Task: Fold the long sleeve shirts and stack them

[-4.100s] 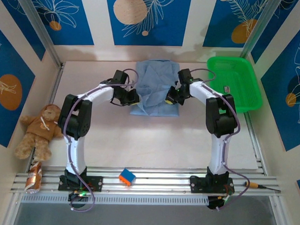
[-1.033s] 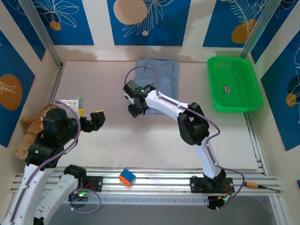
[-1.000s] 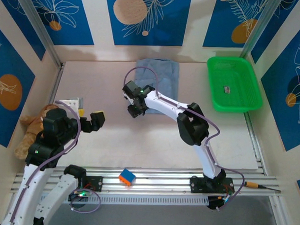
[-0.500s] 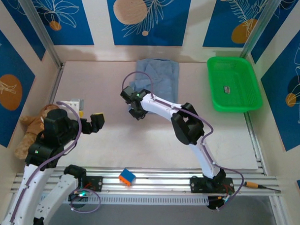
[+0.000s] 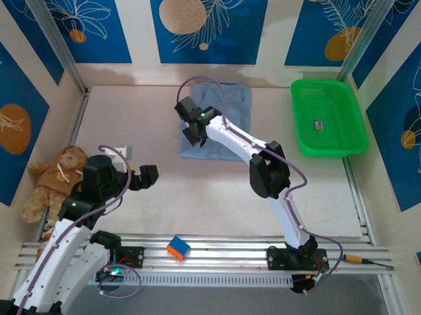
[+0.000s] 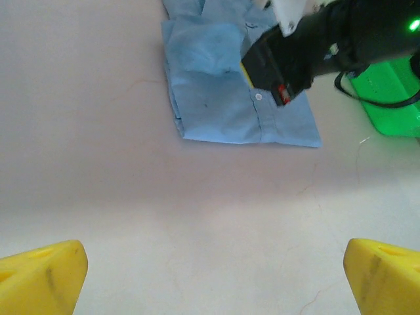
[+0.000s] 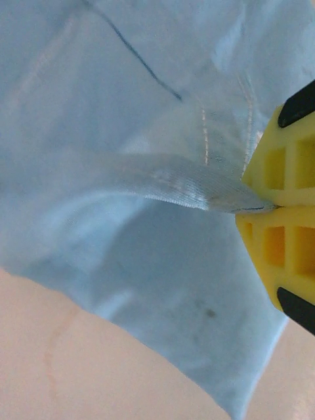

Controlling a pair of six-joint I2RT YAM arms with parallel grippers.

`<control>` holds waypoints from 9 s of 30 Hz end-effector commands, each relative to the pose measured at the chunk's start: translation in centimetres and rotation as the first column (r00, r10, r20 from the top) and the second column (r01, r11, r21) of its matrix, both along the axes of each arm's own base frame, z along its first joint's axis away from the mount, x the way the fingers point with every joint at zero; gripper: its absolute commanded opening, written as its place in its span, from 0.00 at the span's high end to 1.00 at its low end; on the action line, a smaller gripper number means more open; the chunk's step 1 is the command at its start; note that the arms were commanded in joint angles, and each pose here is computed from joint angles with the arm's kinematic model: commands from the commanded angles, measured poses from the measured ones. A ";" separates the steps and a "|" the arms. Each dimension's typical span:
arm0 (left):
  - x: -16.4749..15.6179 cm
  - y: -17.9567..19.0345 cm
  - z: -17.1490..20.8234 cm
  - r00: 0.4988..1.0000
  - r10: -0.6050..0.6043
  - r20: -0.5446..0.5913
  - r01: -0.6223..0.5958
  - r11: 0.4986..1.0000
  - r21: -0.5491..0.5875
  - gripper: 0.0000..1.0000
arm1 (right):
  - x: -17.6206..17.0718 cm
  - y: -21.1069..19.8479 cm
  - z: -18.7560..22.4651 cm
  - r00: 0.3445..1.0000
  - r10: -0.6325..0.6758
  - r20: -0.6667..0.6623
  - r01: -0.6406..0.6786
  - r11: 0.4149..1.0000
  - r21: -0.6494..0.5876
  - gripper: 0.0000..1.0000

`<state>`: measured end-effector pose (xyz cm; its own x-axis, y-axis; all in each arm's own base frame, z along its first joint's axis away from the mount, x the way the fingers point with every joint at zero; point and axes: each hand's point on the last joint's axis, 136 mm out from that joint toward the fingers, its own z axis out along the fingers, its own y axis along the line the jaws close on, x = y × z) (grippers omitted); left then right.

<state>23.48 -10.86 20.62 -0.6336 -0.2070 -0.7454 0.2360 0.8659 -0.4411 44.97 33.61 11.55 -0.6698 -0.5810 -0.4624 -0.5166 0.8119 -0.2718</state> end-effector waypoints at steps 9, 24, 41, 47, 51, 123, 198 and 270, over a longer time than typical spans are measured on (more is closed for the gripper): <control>0.9 -3.9 -3.1 0.996 -0.073 -0.053 0.065 0.988 -0.142 0.00 | 6.3 -3.0 -1.4 0.997 -0.072 0.030 0.073 0.997 -0.028 0.99; 2.8 -8.8 -7.0 0.979 -0.083 -0.188 0.038 0.973 -0.230 0.00 | 9.8 -6.1 -2.4 0.984 -0.173 0.034 0.172 0.985 0.028 0.76; 11.1 -12.9 -11.4 0.931 0.014 -0.364 -0.082 0.981 -0.173 0.06 | 3.3 -17.7 -2.9 0.845 -0.465 -0.266 0.527 0.811 0.256 0.52; 13.0 -13.5 -12.4 0.930 0.026 -0.367 -0.089 0.984 -0.155 0.10 | 3.9 -18.1 -3.7 0.826 -0.404 -0.393 0.557 0.695 0.455 0.52; 13.5 -13.7 -12.9 0.929 0.031 -0.370 -0.090 0.986 -0.143 0.11 | 4.7 -17.7 -3.8 0.829 -0.365 -0.424 0.552 0.658 0.512 0.51; 16.0 -4.3 -15.2 0.934 0.056 -0.354 0.001 0.987 0.159 0.78 | -11.9 -12.8 -12.4 0.584 -0.360 -0.728 0.755 0.570 0.324 1.00; 5.9 -3.5 -18.0 0.770 0.199 -0.606 -0.280 0.959 -0.041 0.25 | -5.9 -2.8 -9.9 0.731 0.012 -0.682 0.412 0.789 0.456 1.00; 5.8 3.1 -0.5 0.926 0.077 -0.369 0.098 0.897 0.431 1.00 | -13.1 10.6 -12.2 0.564 -0.217 -0.797 0.691 0.652 0.311 1.00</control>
